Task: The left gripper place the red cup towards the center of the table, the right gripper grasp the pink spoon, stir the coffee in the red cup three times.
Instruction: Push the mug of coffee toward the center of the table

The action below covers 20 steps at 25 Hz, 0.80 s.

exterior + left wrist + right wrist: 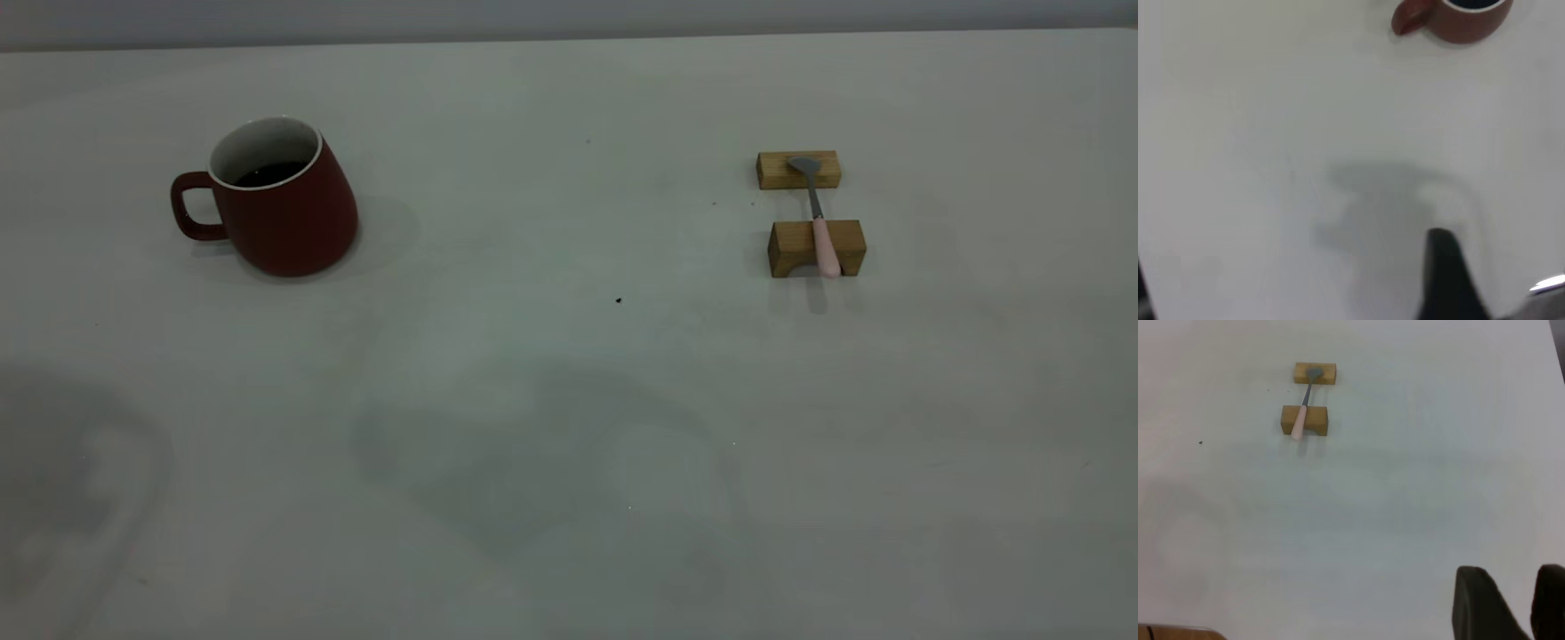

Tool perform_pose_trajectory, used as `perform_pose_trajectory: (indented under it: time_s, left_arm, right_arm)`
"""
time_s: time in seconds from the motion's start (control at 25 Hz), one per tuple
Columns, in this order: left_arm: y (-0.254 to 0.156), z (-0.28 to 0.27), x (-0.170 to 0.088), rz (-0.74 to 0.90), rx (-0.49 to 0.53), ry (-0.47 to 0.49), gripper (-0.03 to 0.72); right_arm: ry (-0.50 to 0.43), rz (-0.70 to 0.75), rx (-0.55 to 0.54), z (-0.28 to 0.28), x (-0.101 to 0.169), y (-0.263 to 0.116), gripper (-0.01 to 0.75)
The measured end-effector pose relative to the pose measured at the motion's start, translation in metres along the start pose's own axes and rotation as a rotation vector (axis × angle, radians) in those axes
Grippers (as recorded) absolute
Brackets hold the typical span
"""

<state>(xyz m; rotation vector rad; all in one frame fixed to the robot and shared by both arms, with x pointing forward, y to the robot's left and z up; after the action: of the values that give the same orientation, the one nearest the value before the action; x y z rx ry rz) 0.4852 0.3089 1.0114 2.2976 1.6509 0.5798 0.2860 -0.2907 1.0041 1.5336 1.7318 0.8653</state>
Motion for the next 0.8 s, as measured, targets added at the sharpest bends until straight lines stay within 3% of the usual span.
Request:
perform_pose_trajectory:
  time_s: [0.12,0.2,0.48,0.8]
  left_arm:
    - [0.018,0.03,0.006,0.137,0.039,-0.018,0.65]
    - [0.027,0.052,0.009,0.224,0.082,-0.041,0.671]
    - [0.059,0.118,0.014,0.414,0.173,-0.108,0.659]
    - [0.061,0.193,0.013,0.584,0.289,-0.197,0.65]
  right_arm:
    - [0.0,0.0,0.0,0.0,0.0,0.0,0.237]
    - [0.0,0.0,0.0,0.0,0.0,0.0,0.237]
    - [0.0,0.0,-0.001,0.0,0.0,0.0,0.237]
    - [0.0,0.0,-0.001,0.0,0.0,0.0,0.237]
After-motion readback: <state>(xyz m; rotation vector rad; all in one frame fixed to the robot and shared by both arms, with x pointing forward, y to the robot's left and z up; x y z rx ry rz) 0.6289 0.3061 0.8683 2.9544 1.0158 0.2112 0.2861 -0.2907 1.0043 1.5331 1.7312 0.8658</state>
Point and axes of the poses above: a point on each arm's last joint axis where the gripper is mounted, z pointing out along that axis toward the gripper, x along the wrist's bending axis when the last joint is at zero, y = z × x, the point moved 6 cm from there along z, pointing out along that axis toward the gripper, and after that the axes turned 2 degrees about -z, right-handed, at the moved point
